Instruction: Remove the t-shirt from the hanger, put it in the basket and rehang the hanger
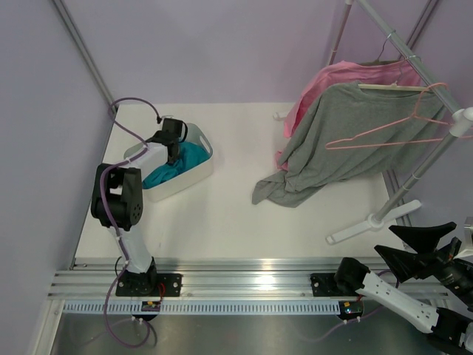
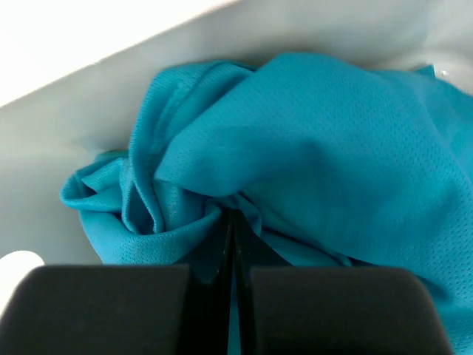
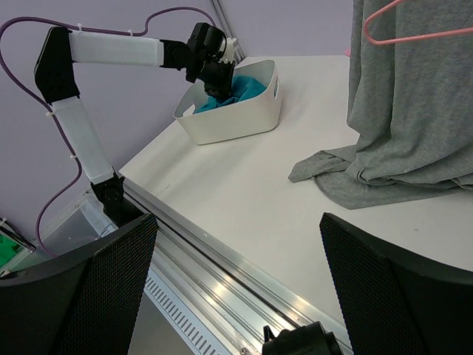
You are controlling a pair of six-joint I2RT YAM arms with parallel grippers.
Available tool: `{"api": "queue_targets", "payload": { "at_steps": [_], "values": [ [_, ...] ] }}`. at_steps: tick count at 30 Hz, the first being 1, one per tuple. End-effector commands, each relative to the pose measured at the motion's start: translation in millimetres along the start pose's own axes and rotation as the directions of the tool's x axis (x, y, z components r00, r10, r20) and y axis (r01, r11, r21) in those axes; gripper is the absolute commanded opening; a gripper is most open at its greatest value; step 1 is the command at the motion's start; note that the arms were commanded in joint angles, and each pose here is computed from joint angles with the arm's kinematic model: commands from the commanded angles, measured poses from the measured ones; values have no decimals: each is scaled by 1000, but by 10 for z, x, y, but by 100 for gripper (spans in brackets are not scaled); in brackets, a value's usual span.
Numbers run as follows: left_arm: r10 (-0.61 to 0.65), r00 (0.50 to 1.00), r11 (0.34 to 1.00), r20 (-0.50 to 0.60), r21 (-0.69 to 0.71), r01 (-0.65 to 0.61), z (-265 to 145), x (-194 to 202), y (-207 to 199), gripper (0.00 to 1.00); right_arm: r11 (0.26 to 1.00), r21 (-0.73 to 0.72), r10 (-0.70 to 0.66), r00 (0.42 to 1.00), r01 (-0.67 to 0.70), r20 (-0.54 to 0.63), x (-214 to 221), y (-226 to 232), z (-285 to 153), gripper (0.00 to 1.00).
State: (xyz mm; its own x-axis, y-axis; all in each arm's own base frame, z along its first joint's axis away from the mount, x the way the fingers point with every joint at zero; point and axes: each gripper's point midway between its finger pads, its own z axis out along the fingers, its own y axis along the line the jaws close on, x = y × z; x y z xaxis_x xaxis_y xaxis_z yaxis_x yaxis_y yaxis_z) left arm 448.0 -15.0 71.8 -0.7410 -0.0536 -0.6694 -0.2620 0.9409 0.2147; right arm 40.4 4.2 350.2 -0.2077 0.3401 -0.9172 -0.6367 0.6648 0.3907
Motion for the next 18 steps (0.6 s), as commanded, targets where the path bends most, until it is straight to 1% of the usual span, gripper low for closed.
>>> {"api": "queue_targets", "payload": {
  "at_steps": [1, 3, 4, 5, 6, 7, 8, 10, 11, 12, 14, 15, 18],
  "values": [
    [-48, 999, 998, 15, 47, 47, -105, -176, -90, 0, 999, -32, 14, 997, -12, 70, -86, 14, -82, 100],
    [-56, 997, 998, 48, 42, 54, -224, -281, -23, 1, 999, -34, 22, 998, -20, 64, -91, 32, -60, 99],
    [-72, 993, 997, 88, 36, 69, -376, -410, 59, 5, 999, -38, 30, 998, -27, 58, -82, 47, -50, 99],
    [-85, 988, 996, 126, 48, 80, -542, -531, 117, 16, 999, -39, 37, 998, -35, 57, -83, 54, -39, 100],
    [-81, 989, 996, 121, 46, 76, -544, -518, 122, 25, 999, -39, 39, 998, -37, 57, -86, 57, -35, 100],
    [-104, 981, 994, 162, 60, 96, -724, -640, 178, 36, 999, -30, 39, 997, -37, 59, -90, 44, -26, 100],
    [-115, 978, 992, 177, 72, 103, -804, -665, 202, 53, 999, -23, 38, 998, -36, 59, -94, 38, -10, 100],
    [-135, 970, 987, 204, 117, 113, -983, -724, 209, 62, 999, -5, 39, 997, -39, 60, -102, 15, 7, 99],
    [-153, 959, 982, 237, 146, 120, -1148, -798, 246, 67, 999, 0, 39, 998, -39, 56, -95, 10, 17, 99],
    [-159, 958, 977, 237, 175, 119, -1201, -787, 228, 70, 999, 1, 42, 998, -42, 57, -98, 7, 10, 99],
    [-170, 957, 973, 236, 196, 124, -1312, -770, 249, 71, 999, 7, 46, 999, -46, 29, -80, 36, 74, 100],
    [-165, 963, 973, 214, 193, 124, -1323, -707, 259, 70, 998, 4, 56, 998, -56, 26, -77, 47, 81, 100],
    [-165, 968, 970, 190, 207, 125, -1373, -613, 263, 66, 997, -6, 74, 997, -74, 26, -82, 74, 81, 100]
  ]
}}
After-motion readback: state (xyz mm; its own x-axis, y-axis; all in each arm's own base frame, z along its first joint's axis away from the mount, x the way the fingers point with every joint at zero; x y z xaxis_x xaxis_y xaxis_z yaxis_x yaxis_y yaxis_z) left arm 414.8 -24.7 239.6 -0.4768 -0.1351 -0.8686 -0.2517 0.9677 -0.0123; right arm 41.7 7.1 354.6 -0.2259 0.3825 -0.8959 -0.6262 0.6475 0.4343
